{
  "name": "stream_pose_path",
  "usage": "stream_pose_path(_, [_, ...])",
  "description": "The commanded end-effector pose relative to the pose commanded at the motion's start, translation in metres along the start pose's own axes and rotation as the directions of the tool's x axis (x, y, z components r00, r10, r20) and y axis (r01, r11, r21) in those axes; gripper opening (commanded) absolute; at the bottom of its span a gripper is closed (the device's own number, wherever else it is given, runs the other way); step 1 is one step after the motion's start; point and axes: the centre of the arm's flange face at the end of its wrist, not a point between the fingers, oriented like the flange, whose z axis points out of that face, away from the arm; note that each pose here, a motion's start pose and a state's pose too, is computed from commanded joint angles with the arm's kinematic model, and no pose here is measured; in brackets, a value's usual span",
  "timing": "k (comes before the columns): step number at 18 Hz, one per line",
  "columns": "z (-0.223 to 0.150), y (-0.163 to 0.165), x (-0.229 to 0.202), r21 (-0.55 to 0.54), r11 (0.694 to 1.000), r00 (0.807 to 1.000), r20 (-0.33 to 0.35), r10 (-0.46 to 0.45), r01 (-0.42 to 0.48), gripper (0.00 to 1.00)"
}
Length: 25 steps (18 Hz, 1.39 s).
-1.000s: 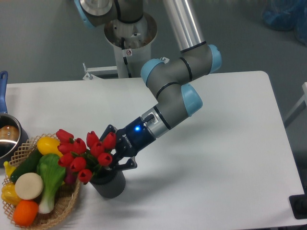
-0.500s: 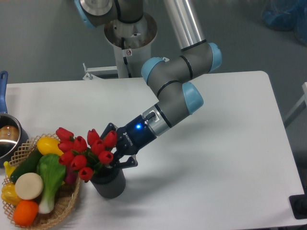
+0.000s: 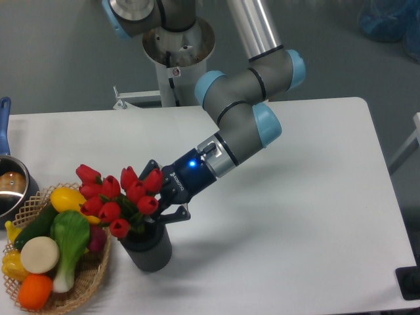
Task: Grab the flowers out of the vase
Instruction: 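Lift the gripped tulip bunch up out of the grey vase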
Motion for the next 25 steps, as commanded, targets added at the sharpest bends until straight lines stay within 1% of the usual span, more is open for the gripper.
stream_pose_path(2, [-0.004, -0.014, 0.002, 0.002, 1.0, 1.0, 0.007, 0.019, -0.019, 0.39])
stream_pose_path(6, [-0.015, -0.021, 0.0, 0.004, 1.0, 1.0, 0.026, -0.004, 0.004, 0.39])
stream_pose_path(9, [-0.019, -0.034, 0.004, 0.006, 1.0, 0.999, 0.033, -0.002, 0.002, 0.39])
stream_pose_path(13, [-0.026, -0.062, 0.01, 0.009, 1.0, 0.999, 0.046, -0.017, 0.017, 0.39])
stream_pose_path(15, [-0.03, -0.076, 0.007, 0.011, 1.0, 0.999, 0.053, -0.009, 0.008, 0.39])
stream_pose_path(19, [-0.033, -0.095, 0.004, 0.014, 0.999, 0.997, 0.059, -0.042, 0.041, 0.39])
stream_pose_path(25, [-0.04, -0.125, 0.013, 0.013, 0.997, 0.994, 0.075, -0.077, 0.076, 0.37])
